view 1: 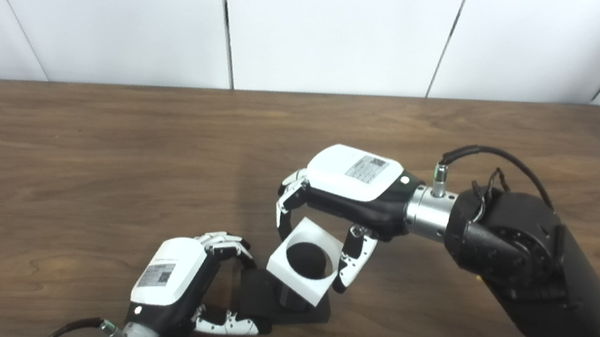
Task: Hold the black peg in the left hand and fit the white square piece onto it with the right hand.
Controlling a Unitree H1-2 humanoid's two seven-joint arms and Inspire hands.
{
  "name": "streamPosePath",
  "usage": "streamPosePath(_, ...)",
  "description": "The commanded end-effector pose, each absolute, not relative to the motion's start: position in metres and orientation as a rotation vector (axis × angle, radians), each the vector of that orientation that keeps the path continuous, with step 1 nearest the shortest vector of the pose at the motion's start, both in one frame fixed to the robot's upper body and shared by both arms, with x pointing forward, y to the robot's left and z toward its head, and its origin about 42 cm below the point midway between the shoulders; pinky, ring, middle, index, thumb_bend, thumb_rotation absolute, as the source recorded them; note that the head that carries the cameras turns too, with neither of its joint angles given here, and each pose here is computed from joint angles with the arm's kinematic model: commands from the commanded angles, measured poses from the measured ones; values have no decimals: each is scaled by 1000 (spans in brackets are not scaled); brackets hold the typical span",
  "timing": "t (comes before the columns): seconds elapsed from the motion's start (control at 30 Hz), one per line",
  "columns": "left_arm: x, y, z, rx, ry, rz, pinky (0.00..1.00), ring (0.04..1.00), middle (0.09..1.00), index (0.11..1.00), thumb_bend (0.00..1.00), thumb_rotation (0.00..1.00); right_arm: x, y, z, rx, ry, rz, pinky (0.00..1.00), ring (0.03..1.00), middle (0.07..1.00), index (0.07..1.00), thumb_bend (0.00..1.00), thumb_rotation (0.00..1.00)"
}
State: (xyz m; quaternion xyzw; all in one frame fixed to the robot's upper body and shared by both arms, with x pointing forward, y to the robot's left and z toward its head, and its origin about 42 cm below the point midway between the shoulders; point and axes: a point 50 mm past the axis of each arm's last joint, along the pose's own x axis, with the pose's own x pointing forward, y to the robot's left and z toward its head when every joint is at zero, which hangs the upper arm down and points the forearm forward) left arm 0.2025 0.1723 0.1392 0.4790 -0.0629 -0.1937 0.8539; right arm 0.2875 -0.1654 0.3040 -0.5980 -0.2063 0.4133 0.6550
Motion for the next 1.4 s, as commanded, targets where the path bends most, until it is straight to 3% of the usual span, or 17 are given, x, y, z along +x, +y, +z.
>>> streamPosePath(0.0, 193, 167, 124, 984, -37, -509, 753, 828, 768, 490, 504, 53, 290, -167, 306, -1379, -483, 928, 756, 829, 689, 483, 521, 125)
streamPosePath(1.13, 192, 165, 130, 982, -42, -513, 747, 823, 764, 490, 504, 53, 291, -163, 288, -1333, -411, 907, 768, 825, 701, 492, 524, 143)
streamPosePath(1.17, 192, 165, 130, 982, -43, -513, 746, 822, 764, 490, 504, 53, 290, -163, 288, -1336, -403, 907, 779, 832, 709, 568, 706, 188)
streamPosePath(1.23, 192, 165, 130, 983, -39, -513, 747, 824, 765, 490, 503, 53, 290, -163, 289, -1349, -388, 913, 801, 845, 719, 654, 889, 272)
streamPosePath(1.37, 192, 165, 130, 983, -39, -511, 742, 823, 764, 490, 504, 53, 287, -165, 291, -1377, -363, 924, 882, 883, 796, 785, 996, 472)
